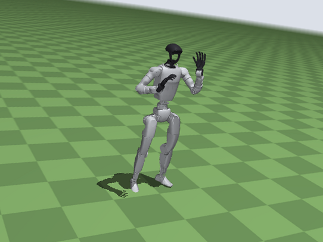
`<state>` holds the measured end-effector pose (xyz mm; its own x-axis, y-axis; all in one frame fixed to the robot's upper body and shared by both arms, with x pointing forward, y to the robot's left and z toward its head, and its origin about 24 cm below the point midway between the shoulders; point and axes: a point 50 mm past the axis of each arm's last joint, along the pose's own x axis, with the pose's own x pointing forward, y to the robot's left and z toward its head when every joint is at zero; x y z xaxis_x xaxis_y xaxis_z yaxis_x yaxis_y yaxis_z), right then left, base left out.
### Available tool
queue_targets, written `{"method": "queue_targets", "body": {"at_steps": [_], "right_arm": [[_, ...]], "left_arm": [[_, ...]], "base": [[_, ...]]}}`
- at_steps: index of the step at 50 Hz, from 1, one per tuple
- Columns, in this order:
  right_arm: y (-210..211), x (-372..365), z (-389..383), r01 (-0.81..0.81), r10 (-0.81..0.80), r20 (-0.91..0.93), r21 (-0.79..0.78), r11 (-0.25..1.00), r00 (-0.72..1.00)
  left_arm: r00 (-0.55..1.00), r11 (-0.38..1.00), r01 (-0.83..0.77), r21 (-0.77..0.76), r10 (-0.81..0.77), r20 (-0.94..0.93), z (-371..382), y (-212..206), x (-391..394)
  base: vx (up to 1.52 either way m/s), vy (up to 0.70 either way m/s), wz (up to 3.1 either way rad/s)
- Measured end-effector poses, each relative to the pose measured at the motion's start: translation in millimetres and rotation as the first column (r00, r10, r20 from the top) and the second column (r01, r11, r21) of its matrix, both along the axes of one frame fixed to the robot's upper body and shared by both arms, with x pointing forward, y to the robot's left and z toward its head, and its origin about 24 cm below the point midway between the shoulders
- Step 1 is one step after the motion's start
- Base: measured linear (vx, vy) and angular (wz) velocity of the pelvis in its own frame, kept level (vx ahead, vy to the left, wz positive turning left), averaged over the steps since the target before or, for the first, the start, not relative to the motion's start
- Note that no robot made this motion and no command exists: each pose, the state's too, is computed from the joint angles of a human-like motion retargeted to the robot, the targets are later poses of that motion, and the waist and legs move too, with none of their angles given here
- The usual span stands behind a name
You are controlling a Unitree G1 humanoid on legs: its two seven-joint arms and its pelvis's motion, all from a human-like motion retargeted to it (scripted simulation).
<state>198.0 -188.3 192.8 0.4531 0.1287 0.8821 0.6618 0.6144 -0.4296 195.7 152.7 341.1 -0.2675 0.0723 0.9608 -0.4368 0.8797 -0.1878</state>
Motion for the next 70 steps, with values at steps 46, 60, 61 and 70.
{"method": "queue_targets", "body": {"at_steps": [46, 60, 61, 70], "right_arm": [[-10.3, -6.0, -41.7, -0.036, 0.103, -0.257, 0.255, 0.966, 0.961], [-18.3, -13.6, -47.2, -0.064, 0.121, -0.355, 0.169, 0.984, 0.927], [-19.4, -12.7, -46.2, -0.064, 0.122, -0.351, 0.172, 0.983, 0.928], [-19.3, -5.0, -42.0, -0.028, 0.087, -0.288, 0.203, 0.979, 0.954]], "left_arm": [[0.596, 0.593, -0.800, 0.087, 0.770, 0.228, 135.8, 41.5, 27.1], [0.608, 0.626, -0.780, 0.008, 0.755, 0.246, 123.8, 35.4, 7.6], [0.603, 0.615, -0.789, -0.005, 0.775, 0.189, 144.4, 38.2, 16.9], [0.550, 0.547, -0.829, 0.116, 0.835, -0.007, 180.1, 41.9, 62.8]], "base": [[0.00, -0.02, -0.34], [0.04, 0.00, -0.04], [0.00, 0.00, 0.00], [0.00, 0.00, 0.00]]}}
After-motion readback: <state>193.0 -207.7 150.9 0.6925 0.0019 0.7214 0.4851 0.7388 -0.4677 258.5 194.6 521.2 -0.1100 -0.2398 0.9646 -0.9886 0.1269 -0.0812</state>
